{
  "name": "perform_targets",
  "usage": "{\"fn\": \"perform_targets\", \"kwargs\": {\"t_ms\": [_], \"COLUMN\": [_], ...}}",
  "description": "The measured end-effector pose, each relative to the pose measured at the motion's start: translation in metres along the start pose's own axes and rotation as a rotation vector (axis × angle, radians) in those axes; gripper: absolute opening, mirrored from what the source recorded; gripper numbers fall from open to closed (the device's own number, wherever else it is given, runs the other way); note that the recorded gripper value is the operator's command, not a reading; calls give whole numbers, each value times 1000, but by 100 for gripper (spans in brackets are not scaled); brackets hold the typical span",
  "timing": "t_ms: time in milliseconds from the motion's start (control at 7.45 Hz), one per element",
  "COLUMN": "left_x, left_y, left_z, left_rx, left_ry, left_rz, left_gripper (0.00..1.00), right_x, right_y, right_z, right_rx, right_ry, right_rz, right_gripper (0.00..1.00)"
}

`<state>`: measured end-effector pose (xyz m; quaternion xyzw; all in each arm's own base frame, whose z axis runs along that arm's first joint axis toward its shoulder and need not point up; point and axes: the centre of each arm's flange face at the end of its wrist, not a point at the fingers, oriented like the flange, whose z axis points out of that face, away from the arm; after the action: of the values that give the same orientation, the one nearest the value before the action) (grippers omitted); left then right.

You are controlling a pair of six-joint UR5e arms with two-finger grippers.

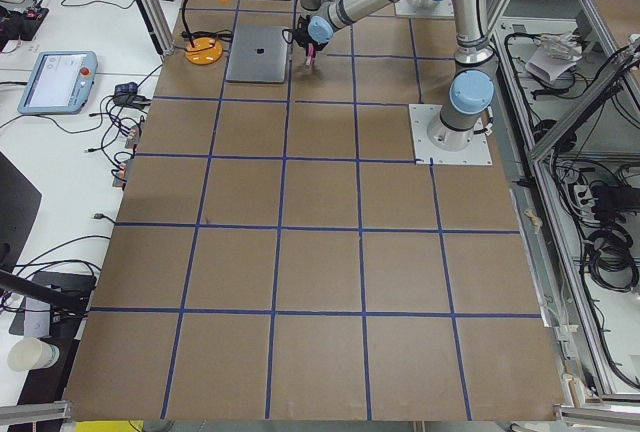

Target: Place pen and mouse around notebook

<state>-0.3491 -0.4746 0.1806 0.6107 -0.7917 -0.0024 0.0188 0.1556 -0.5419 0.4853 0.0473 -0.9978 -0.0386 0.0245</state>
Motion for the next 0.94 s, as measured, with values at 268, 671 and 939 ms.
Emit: {"fn": "perform_targets", "kwargs": {"t_ms": [268,671,939], "left_x": [4,25,44], "left_y": [-9,-65,-109], "left_z": [-14,-55,-114], "left_rx": [2,-63,-74], "left_ry": [21,74,73], "left_rz": [166,564,777], "left_gripper": [100,100,100], "right_x": [5,5,6], "right_y": [0,3,5], "right_z": [-1,-10,-12], "right_rx": [3,40,51], "right_ry": [0,2,0], "right_rz": [19,60,79], "right_gripper": [100,100,100]}}
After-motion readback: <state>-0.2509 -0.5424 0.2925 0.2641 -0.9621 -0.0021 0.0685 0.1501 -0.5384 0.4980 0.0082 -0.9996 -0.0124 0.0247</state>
